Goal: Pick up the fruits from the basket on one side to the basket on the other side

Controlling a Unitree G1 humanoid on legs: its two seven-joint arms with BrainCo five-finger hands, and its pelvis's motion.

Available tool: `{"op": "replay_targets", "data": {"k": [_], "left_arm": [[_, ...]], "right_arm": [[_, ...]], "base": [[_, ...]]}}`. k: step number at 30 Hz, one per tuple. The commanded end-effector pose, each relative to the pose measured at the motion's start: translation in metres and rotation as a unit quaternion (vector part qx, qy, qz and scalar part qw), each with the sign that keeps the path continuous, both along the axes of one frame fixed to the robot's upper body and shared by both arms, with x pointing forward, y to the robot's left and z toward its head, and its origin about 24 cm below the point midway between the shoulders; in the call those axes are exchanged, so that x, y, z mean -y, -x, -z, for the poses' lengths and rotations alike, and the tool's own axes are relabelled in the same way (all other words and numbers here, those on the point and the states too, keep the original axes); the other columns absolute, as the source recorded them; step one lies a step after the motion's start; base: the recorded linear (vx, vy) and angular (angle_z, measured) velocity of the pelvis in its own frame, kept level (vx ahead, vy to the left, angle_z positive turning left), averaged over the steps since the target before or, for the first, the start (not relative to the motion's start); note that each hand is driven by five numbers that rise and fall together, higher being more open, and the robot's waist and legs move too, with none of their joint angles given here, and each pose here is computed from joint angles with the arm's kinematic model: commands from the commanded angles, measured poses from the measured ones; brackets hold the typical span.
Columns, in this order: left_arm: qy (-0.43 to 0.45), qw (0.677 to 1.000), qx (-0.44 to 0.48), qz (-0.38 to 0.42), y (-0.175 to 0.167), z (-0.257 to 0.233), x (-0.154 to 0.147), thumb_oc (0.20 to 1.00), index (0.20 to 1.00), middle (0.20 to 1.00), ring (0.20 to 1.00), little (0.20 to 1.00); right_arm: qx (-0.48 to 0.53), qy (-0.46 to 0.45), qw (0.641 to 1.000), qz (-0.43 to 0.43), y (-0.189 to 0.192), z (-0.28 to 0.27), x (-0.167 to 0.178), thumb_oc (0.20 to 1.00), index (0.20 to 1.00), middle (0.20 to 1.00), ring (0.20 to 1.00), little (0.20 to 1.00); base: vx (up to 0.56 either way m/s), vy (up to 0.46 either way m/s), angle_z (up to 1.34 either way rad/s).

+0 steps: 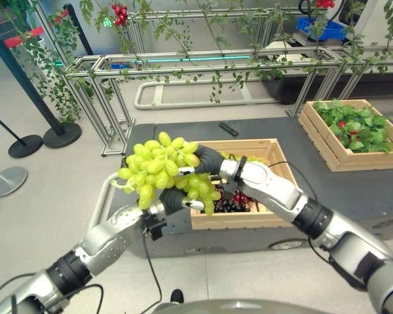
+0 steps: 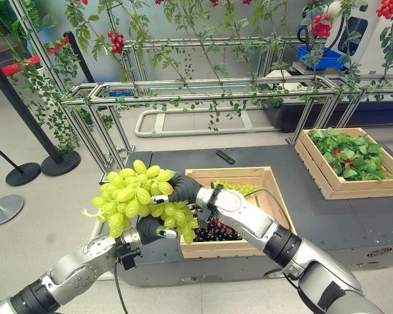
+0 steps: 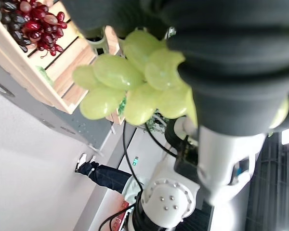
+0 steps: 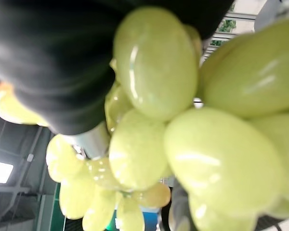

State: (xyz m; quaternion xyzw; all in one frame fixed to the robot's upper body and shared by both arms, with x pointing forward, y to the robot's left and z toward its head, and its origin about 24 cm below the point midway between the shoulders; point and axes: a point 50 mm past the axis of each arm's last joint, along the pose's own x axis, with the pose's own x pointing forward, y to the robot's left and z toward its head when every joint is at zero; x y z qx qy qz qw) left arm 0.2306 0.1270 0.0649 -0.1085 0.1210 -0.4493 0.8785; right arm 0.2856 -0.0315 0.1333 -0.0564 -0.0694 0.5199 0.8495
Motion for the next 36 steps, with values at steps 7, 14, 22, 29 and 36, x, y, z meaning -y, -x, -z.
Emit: {"op": "replay_targets", "data": {"k": [7,14,22,29,36], "left_arm": [[0.025,0.997,0.060,-0.028,-0.016,-0.023,-0.008,0.200,0.200,0.200,0.200,0.200],[0.019,0.998,0.061,-0.028,-0.015,-0.023,-0.010,0.200,0.200,0.200,0.200,0.200],[0.019,0.997,0.061,-0.031,-0.015,-0.021,-0.010,0.200,0.200,0.200,0.200,0.200],[0.020,0.997,0.064,-0.036,-0.015,-0.021,-0.011,0.200,0.200,0.200,0.200,0.200],[0.024,0.997,0.065,-0.043,-0.015,-0.020,-0.012,0.200,0.200,0.200,0.200,0.200]], "right_arm": [[0.071,-0.087,0.993,-0.043,0.013,-0.047,-0.016,0.200,0.200,0.200,0.200,0.200],[0.060,-0.086,0.994,-0.036,0.012,-0.042,-0.012,0.200,0.200,0.200,0.200,0.200],[0.051,-0.087,0.995,-0.022,0.008,-0.039,-0.008,0.200,0.200,0.200,0.200,0.200],[0.049,-0.089,0.995,-0.018,0.008,-0.038,-0.006,0.200,0.200,0.200,0.200,0.200],[0.056,-0.088,0.994,-0.010,0.007,-0.039,-0.003,0.200,0.200,0.200,0.200,0.200]], "base": [[0.00,0.000,0.00],[0.00,0.001,0.01],[0.00,0.000,0.02],[0.00,0.000,0.00],[0.00,0.000,0.00]]}}
